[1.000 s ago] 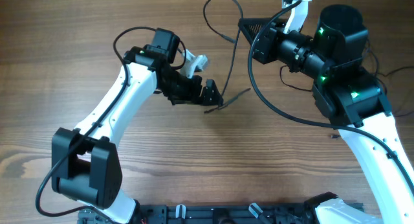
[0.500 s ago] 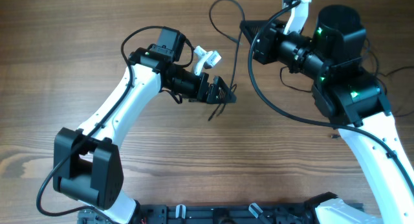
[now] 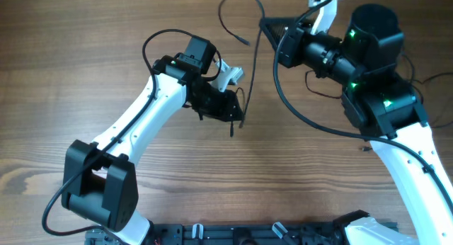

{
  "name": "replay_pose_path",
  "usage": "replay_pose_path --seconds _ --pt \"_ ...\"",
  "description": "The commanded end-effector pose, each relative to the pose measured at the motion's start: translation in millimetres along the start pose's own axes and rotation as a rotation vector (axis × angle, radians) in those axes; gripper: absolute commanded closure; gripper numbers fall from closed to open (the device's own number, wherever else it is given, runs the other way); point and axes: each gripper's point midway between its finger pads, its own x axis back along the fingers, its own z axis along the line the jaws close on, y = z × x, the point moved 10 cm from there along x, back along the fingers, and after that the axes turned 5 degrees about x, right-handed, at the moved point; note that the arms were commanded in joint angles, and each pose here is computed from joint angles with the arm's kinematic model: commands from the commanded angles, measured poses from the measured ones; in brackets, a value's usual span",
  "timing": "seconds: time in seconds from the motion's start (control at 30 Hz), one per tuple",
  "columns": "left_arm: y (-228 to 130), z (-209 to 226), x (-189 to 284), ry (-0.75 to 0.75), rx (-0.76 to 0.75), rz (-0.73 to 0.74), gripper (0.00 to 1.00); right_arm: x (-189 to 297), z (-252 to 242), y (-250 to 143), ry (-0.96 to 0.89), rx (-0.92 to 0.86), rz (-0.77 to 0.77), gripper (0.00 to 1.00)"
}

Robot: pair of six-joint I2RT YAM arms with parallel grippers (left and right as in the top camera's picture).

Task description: Untangle cables

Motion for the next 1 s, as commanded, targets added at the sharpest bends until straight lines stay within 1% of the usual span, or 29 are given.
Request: replay_pose_path --seconds 0.0,0.1,0.2,0.3,0.37,0.43,0.5,0.53,0.6,0.7,0.73,0.8,0.87,0.97 --pt "-3 6 3 0.095 0.001 -0.003 0.82 0 -23 -3 -0.264 -0.008 -0.028 0.96" --pt "-5 11 3 0.161 0.012 0.007 0.87 7 -41 -10 -0.479 -0.022 -0.026 0.96" --pt "-6 15 4 0.216 0.033 0.009 0.89 17 -58 -14 -0.647 -0.032 -0.015 0.96" --pt "-6 16 4 0.232 0.04 0.006 0.93 29 -74 -18 -0.784 -0.033 0.01 0.96" --pt "-6 16 4 0.232 0.04 0.006 0.94 37 -83 -21 -0.831 -0.05 0.041 0.96" --pt "-5 16 4 0.231 0.038 0.003 0.9 43 -90 -27 -0.866 -0.055 0.101 0.96" --pt "-5 16 4 0.231 0.038 0.003 0.83 46 -91 -32 -0.883 0.007 0.174 0.96" --pt "-5 16 4 0.231 0.038 0.003 0.81 48 -92 -33 -0.9 0.022 0.182 0.96" --pt "-5 16 4 0.231 0.039 0.003 0.8 49 -95 -29 -0.937 0.058 0.163 0.96" --pt "-6 16 4 0.234 0.057 0.002 0.82 51 -100 -9 -0.938 0.173 0.081 0.96" --pt "-6 18 5 0.258 0.068 0.003 0.86 55 -103 1 -0.944 0.172 0.022 0.96" --pt "-6 26 9 0.348 0.166 -0.022 0.87 67 -108 20 -0.943 0.162 -0.097 0.96" --pt "-5 40 17 0.431 0.281 -0.063 0.86 90 -110 54 -0.894 0.191 -0.277 0.96" --pt "-4 55 28 0.433 0.396 -0.101 0.83 127 -102 92 -0.895 0.247 -0.528 0.96"
